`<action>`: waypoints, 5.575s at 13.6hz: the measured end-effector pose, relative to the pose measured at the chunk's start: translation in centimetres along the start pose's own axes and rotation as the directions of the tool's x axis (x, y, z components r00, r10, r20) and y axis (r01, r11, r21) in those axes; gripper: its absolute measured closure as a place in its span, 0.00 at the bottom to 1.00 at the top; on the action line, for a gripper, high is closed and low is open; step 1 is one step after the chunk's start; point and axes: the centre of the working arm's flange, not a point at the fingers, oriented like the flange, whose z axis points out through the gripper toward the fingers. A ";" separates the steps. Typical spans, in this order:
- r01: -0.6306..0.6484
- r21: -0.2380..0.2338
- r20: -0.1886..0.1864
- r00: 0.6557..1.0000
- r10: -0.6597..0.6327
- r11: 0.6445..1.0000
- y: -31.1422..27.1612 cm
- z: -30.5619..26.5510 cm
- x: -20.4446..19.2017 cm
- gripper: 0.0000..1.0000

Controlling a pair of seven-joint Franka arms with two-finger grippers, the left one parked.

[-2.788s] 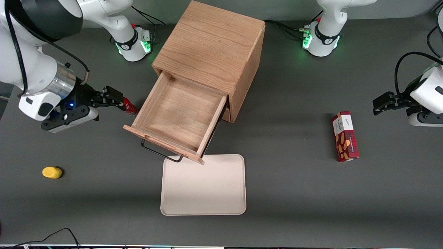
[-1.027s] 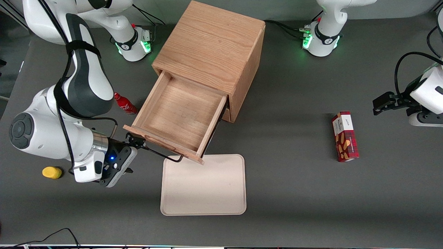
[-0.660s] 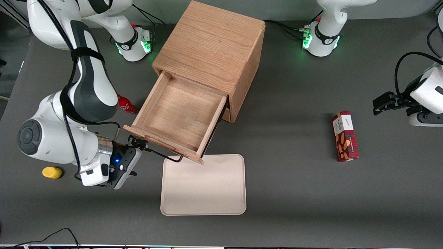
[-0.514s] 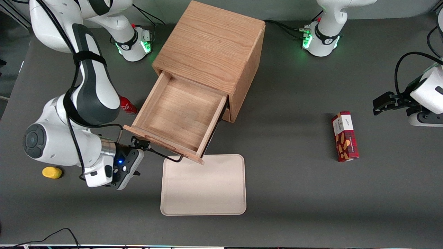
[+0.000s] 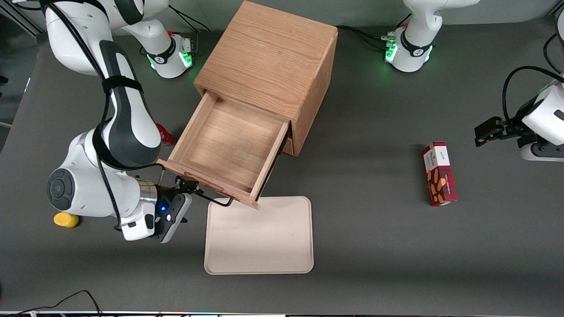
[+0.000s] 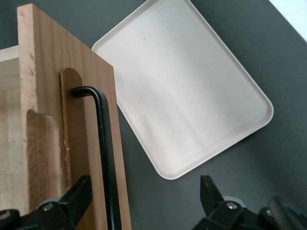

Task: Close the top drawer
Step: 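Lower the right gripper against the drawer front beside the black handle, then push the drawer front with the right gripper into the cabinet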

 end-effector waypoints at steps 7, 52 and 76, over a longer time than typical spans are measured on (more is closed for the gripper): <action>-0.012 0.038 0.006 1.000 0.011 0.999 0.3 2.3 0.0 0.00; -0.080 0.058 0.057 0.995 0.076 0.995 -2.2 4.0 0.8 0.00; -0.204 0.097 0.080 0.977 0.196 0.974 -8.7 5.7 -0.4 0.00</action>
